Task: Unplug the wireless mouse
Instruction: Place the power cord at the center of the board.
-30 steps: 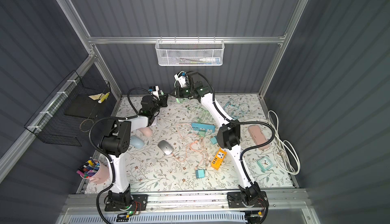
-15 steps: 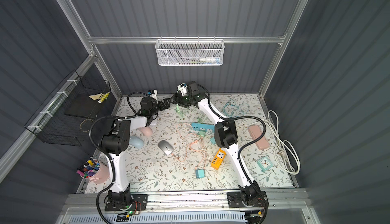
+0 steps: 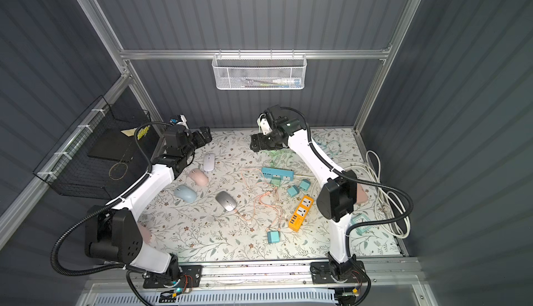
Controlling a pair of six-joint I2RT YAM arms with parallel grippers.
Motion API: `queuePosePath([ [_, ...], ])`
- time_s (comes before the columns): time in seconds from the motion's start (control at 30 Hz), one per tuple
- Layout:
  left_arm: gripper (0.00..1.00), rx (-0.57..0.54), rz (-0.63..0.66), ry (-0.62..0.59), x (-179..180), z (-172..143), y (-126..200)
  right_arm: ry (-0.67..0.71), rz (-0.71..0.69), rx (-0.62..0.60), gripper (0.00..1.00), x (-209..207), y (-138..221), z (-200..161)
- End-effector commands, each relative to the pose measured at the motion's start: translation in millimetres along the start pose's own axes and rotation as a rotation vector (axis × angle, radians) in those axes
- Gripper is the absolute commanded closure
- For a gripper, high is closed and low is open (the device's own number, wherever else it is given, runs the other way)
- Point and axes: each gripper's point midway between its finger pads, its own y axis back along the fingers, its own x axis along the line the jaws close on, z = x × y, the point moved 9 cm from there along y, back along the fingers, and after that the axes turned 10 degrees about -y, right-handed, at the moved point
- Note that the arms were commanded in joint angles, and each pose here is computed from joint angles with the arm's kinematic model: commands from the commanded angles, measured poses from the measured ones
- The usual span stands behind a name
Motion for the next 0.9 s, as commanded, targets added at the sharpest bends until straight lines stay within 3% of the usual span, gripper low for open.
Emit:
queuePosePath([
  [0.0, 0.00, 0.082, 0.001, 0.013, 5, -24, 7, 0.035, 0.061, 0.037, 0.18, 12, -27, 12],
  [0.07, 0.00, 0.081, -0.010, 0.032, 6, -27, 13, 0.041, 0.197, 0.027, 0.19, 36, -40, 27],
  [0.17, 0.00, 0.071, -0.029, 0.054, 6, -27, 22, 0.024, 0.296, -0.026, 0.15, 52, -53, 43],
  [0.23, 0.00, 0.075, -0.038, 0.054, 5, -26, 27, -0.026, 0.257, -0.006, 0.13, 35, -71, 41],
  [0.37, 0.00, 0.085, -0.058, 0.049, 4, -26, 35, -0.079, 0.064, 0.178, 0.13, -15, -92, 8],
  [0.47, 0.00, 0.101, -0.070, 0.052, 3, -29, 34, -0.009, -0.078, 0.168, 0.02, -26, -70, -17],
  [0.53, 0.00, 0.106, -0.077, 0.058, 3, -32, 30, 0.019, -0.113, 0.109, 0.01, -27, -52, -22],
  [0.67, 0.00, 0.107, -0.110, 0.061, -2, -27, 20, 0.072, -0.210, 0.134, 0.01, -24, -26, -21],
  [0.87, 0.02, 0.109, -0.238, 0.031, -19, -26, 4, 0.069, -0.081, 0.016, 0.01, -7, 28, -39],
])
